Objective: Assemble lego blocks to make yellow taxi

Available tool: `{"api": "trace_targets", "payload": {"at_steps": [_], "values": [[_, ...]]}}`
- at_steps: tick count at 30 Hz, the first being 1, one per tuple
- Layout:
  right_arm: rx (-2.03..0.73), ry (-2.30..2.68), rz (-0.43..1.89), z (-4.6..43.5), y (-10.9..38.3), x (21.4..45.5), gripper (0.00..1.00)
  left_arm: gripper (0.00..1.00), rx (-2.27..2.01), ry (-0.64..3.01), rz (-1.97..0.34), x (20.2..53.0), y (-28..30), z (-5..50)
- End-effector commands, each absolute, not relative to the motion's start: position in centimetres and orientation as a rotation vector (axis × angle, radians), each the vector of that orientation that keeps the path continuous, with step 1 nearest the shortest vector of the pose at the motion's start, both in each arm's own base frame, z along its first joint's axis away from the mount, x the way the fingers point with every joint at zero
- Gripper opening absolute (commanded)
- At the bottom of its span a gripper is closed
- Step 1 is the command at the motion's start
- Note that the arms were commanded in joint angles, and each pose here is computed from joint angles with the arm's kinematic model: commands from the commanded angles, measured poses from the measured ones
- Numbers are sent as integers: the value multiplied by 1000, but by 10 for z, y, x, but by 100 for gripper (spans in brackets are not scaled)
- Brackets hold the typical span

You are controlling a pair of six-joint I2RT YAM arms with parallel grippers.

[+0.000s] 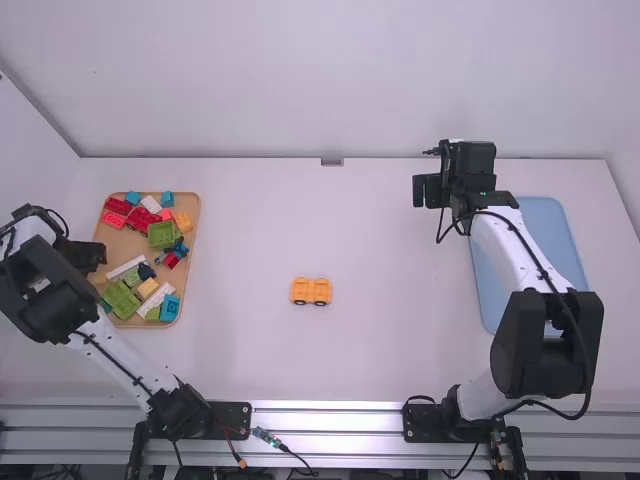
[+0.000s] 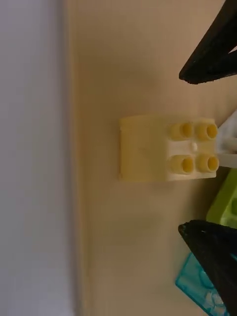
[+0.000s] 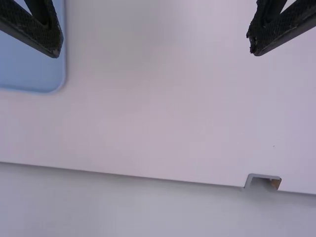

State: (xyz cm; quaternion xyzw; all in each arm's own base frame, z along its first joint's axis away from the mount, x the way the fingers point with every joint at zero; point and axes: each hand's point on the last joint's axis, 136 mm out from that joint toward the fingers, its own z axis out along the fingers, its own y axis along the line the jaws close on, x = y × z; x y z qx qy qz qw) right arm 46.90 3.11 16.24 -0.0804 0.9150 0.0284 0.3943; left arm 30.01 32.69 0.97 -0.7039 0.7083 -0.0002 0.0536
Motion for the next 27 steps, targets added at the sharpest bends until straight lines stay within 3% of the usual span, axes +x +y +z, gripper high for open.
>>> {"api": "trace_targets", "payload": {"at_steps": [1, 16, 21, 27], "values": [[-206, 2300, 79, 171, 33, 474, 99, 74, -2137, 2159, 33, 302, 331, 6], [-206, 2300, 79, 171, 33, 474, 99, 76, -2142, 2168, 32, 304, 331, -6], [-206, 2300, 79, 171, 33, 474, 99, 62, -2135, 2161, 39, 305, 334, -6], [-206, 2303, 79, 171, 33, 474, 99, 61, -2112, 2174, 38, 308, 332, -8]]}}
